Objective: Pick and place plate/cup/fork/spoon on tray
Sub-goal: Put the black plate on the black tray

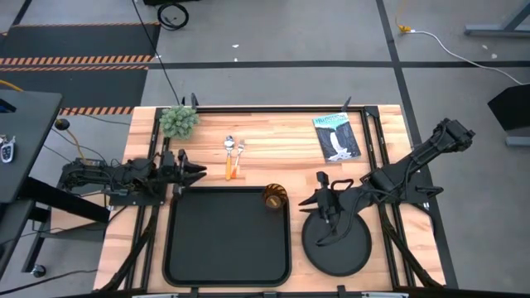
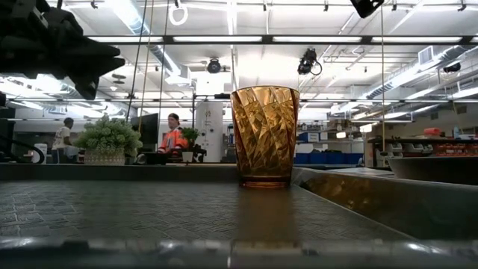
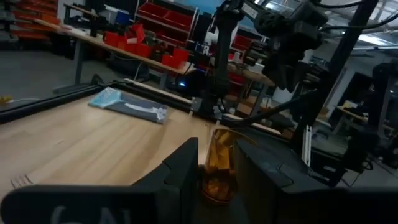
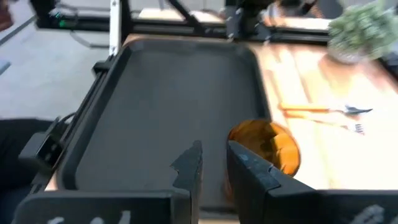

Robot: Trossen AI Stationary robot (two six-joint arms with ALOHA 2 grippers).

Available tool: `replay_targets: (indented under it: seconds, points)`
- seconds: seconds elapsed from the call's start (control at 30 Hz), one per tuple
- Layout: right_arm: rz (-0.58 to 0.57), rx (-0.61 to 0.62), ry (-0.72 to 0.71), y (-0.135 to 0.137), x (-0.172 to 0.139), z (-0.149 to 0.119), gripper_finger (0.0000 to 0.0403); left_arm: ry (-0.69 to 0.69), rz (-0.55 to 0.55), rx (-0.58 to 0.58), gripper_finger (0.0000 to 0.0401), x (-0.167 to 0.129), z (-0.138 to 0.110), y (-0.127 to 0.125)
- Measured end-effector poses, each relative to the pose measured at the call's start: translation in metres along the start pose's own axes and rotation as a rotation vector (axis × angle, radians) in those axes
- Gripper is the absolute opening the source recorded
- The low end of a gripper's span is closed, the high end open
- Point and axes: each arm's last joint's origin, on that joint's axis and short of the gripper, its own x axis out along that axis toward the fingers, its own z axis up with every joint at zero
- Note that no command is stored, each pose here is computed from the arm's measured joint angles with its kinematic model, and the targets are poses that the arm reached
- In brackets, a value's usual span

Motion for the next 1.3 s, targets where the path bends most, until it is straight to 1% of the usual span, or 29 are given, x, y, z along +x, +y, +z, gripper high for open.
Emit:
replay_targets:
  seconds: [0.13, 0.23, 0.37, 0.43, 0.53, 0.67, 0.8, 0.93, 1.03, 1.1, 1.2, 1.3]
  points:
    - [-0.043, 0.019, -0.048, 0.002, 0.006, 0.003, 0.008, 0.016, 0.007, -0.014, 0.011, 0.0, -0.002, 0.001]
    - [-0.041, 0.029, -0.071, 0.007, 0.017, 0.003, 0.008, 0.034, 0.014, -0.03, 0.011, 0.001, -0.003, 0.001]
    - [-0.036, 0.033, -0.066, 0.012, 0.03, -0.001, 0.008, 0.062, 0.041, -0.024, 0.011, 0.003, -0.006, 0.002]
    - [-0.026, 0.08, -0.043, 0.014, 0.034, -0.005, 0.008, 0.086, 0.049, -0.02, 0.011, 0.005, -0.008, 0.002]
    - [-0.007, 0.176, 0.054, 0.015, 0.039, -0.016, 0.008, 0.124, 0.047, -0.028, 0.011, 0.006, -0.012, 0.002]
    - [-0.067, 0.333, 0.209, 0.012, 0.041, -0.03, 0.008, 0.167, 0.053, -0.019, 0.011, 0.008, -0.016, 0.002]
    - [-0.138, 0.441, 0.394, 0.007, 0.041, -0.046, 0.008, 0.185, 0.062, -0.036, 0.011, 0.01, -0.018, 0.002]
    - [-0.16, 0.492, 0.57, -0.004, 0.047, -0.059, 0.008, 0.185, 0.062, -0.042, 0.011, 0.011, -0.018, 0.002]
    - [-0.137, 0.549, 0.716, -0.018, 0.058, -0.068, 0.008, 0.17, 0.057, -0.037, 0.011, 0.012, -0.017, 0.002]
    - [-0.113, 0.545, 0.808, -0.026, 0.063, -0.074, 0.0083, 0.166, 0.056, -0.037, 0.011, 0.012, -0.016, 0.001]
    - [-0.091, 0.523, 0.89, -0.034, 0.063, -0.079, 0.0095, 0.169, 0.056, -0.036, 0.011, 0.012, -0.016, 0.001]
    - [-0.093, 0.502, 0.918, -0.04, 0.061, -0.08, 0.0111, 0.169, 0.056, -0.035, 0.011, 0.012, -0.016, 0.001]
